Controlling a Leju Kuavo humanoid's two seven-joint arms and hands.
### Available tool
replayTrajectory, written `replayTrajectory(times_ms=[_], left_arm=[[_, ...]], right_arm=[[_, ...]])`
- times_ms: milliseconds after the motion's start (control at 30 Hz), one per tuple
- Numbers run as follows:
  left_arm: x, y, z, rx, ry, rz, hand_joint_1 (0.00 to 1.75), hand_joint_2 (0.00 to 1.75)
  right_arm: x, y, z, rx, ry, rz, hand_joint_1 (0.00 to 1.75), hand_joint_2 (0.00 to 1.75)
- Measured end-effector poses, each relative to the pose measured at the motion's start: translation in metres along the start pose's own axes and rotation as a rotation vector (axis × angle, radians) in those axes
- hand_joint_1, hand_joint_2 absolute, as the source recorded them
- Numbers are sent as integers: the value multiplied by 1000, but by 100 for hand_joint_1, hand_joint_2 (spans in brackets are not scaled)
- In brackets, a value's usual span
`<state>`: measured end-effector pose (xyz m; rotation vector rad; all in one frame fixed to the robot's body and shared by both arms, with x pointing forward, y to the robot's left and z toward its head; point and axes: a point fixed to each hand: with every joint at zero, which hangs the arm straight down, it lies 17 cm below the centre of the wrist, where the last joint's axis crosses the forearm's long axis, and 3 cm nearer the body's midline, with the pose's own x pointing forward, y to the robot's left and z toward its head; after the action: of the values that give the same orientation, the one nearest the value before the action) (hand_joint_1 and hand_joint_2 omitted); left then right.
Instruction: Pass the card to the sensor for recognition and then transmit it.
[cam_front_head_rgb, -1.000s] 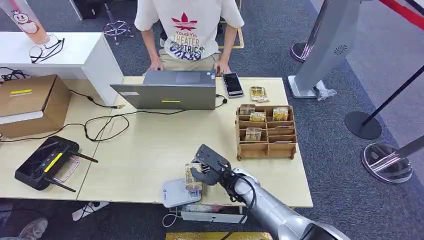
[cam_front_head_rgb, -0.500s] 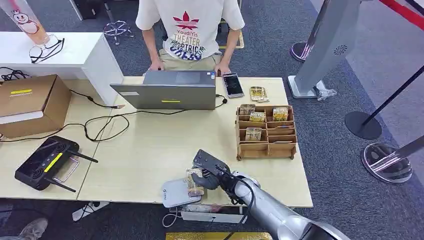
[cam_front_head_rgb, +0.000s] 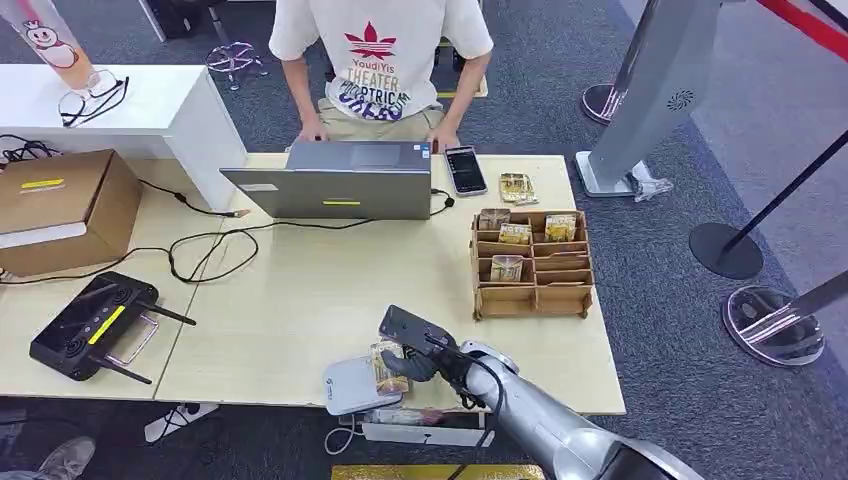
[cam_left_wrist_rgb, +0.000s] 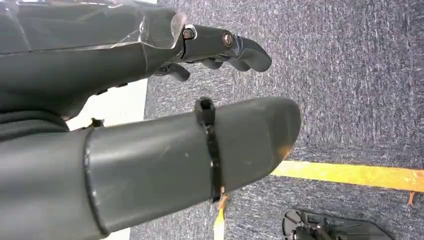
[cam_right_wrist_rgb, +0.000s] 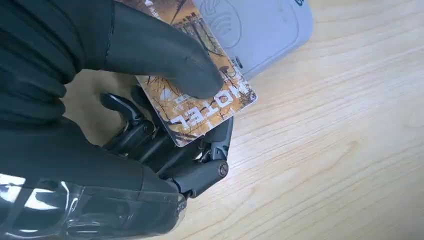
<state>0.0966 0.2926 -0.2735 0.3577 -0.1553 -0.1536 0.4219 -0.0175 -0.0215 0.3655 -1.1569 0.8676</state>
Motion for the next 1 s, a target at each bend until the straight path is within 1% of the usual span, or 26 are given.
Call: replayTrajectory(times_ms=[667, 1000], left_arm=[[6, 0, 0, -5, -3, -6, 0, 0], [6, 0, 0, -3, -3, 0, 0, 0]], right_arm=[[-13, 10, 1, 100, 90, 229, 175, 175], [-15, 8, 1, 113, 102, 269, 175, 175]])
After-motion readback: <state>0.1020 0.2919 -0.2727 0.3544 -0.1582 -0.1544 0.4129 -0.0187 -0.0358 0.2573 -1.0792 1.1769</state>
